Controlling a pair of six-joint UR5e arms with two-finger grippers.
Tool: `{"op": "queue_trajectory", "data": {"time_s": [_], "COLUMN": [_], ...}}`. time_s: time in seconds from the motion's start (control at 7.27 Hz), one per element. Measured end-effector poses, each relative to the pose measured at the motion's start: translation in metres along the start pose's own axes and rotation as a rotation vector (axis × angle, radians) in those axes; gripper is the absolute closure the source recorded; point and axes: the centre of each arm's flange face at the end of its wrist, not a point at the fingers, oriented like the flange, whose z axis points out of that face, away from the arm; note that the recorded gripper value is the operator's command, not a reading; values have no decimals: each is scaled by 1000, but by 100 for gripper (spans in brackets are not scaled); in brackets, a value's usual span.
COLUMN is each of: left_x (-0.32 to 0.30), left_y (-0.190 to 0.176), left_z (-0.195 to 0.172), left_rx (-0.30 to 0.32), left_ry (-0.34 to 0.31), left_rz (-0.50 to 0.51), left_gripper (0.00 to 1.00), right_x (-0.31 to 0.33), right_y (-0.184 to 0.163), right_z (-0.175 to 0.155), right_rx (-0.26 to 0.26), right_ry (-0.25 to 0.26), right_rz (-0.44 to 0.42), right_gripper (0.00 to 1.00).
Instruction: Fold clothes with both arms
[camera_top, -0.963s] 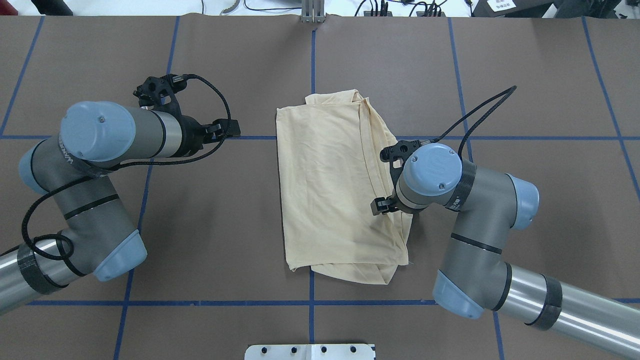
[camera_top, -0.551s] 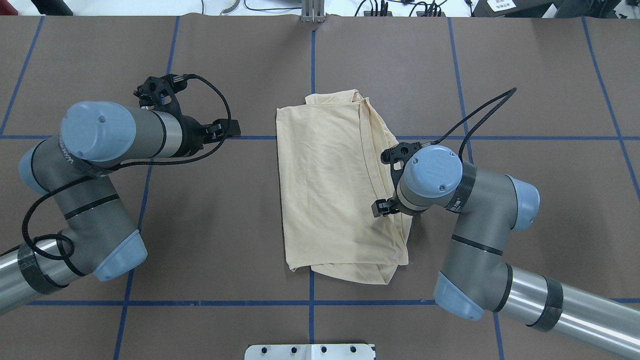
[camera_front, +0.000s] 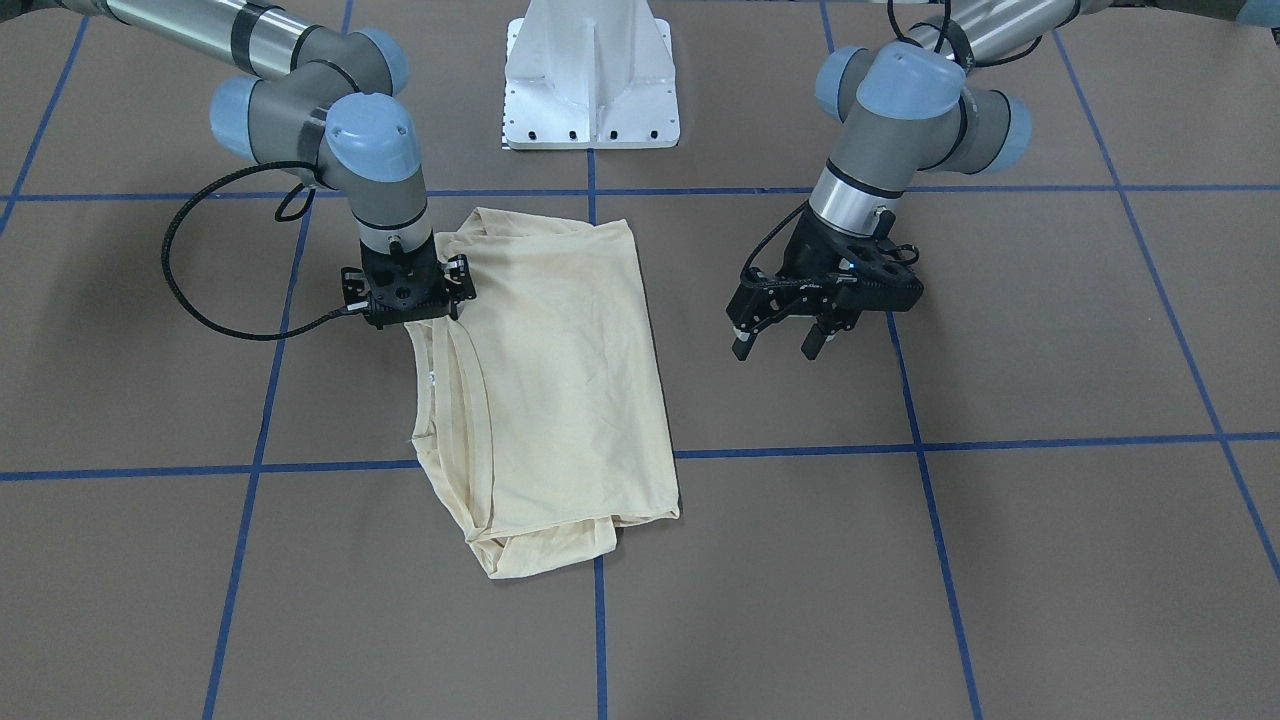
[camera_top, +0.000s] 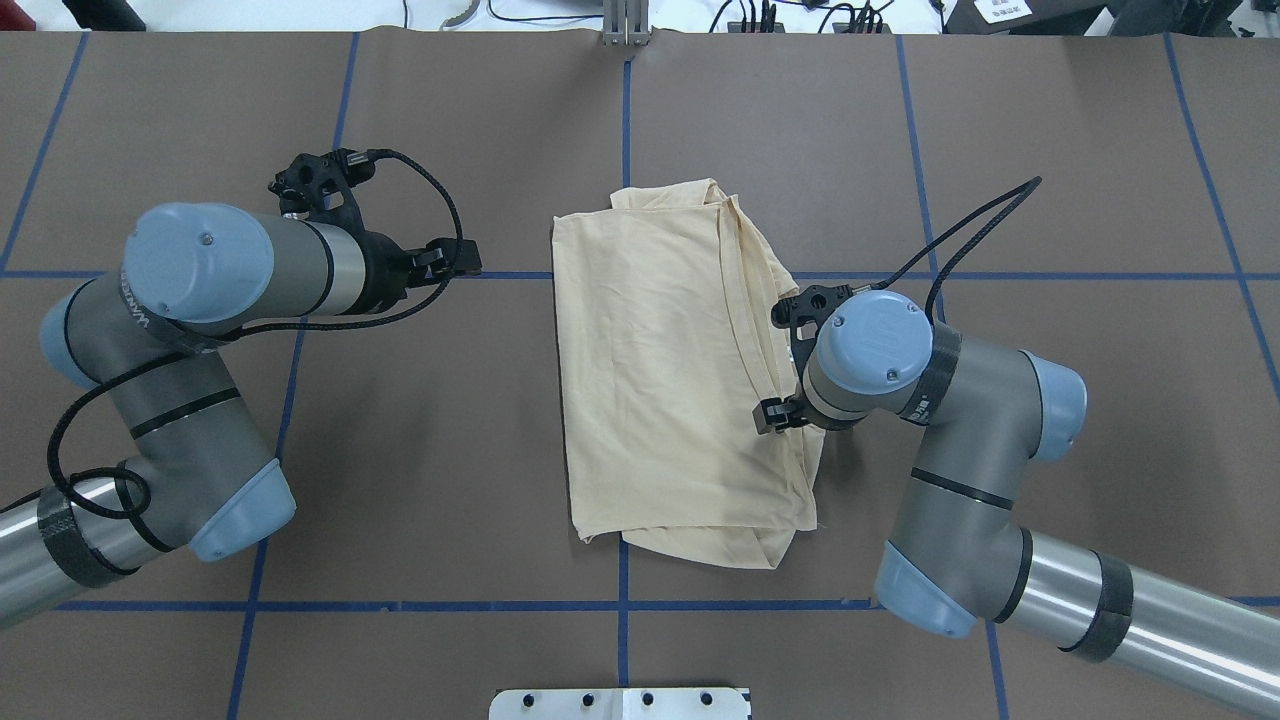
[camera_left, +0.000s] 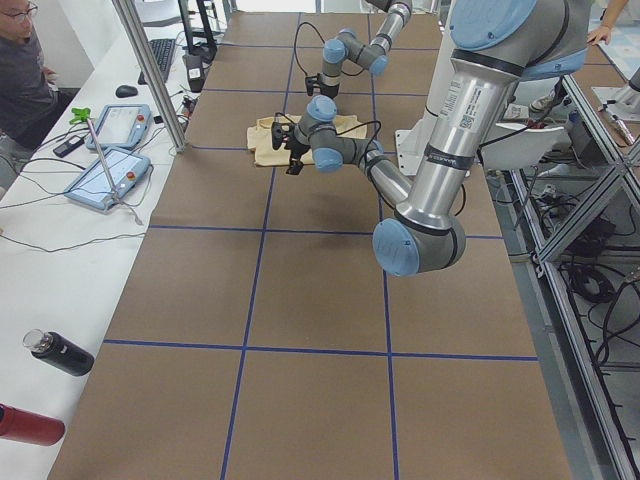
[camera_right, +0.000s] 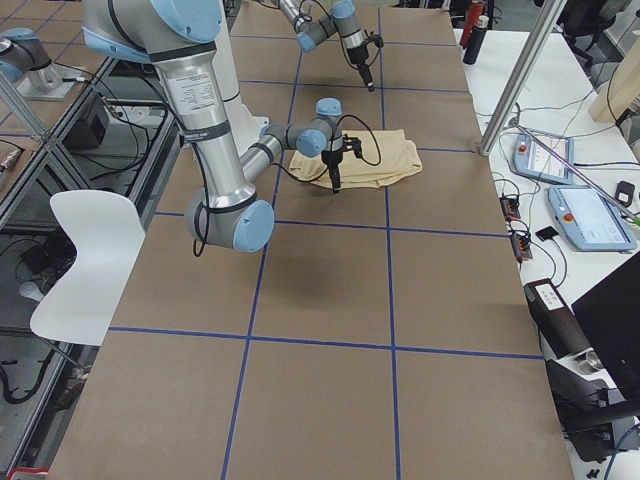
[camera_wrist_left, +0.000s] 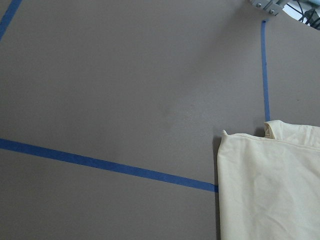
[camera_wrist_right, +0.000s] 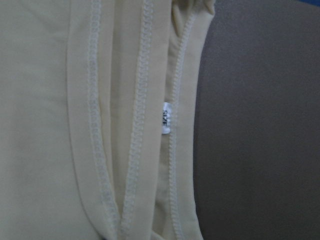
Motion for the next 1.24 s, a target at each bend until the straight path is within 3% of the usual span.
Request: {"op": "queue_trajectory", "data": {"time_s": [0.41,0.69,1.24], "left_x": [0,0,3], "left_y": [0,0,0], "left_z": [1,1,0], "left_rx": [0,0,1], "left_ry": [-1,-2,4], "left_rz": [-2,-2,-3], "left_gripper": [0,0,0], "right_x": [28,40,64], "right_y": [1,-4,-9], "right_z": [5,-9,-19], "right_rx": [-12,-28,-18], "right_ry": [19,-15,-22], "right_rz": [-13,-8,-37], "right_gripper": [0,0,0]}}
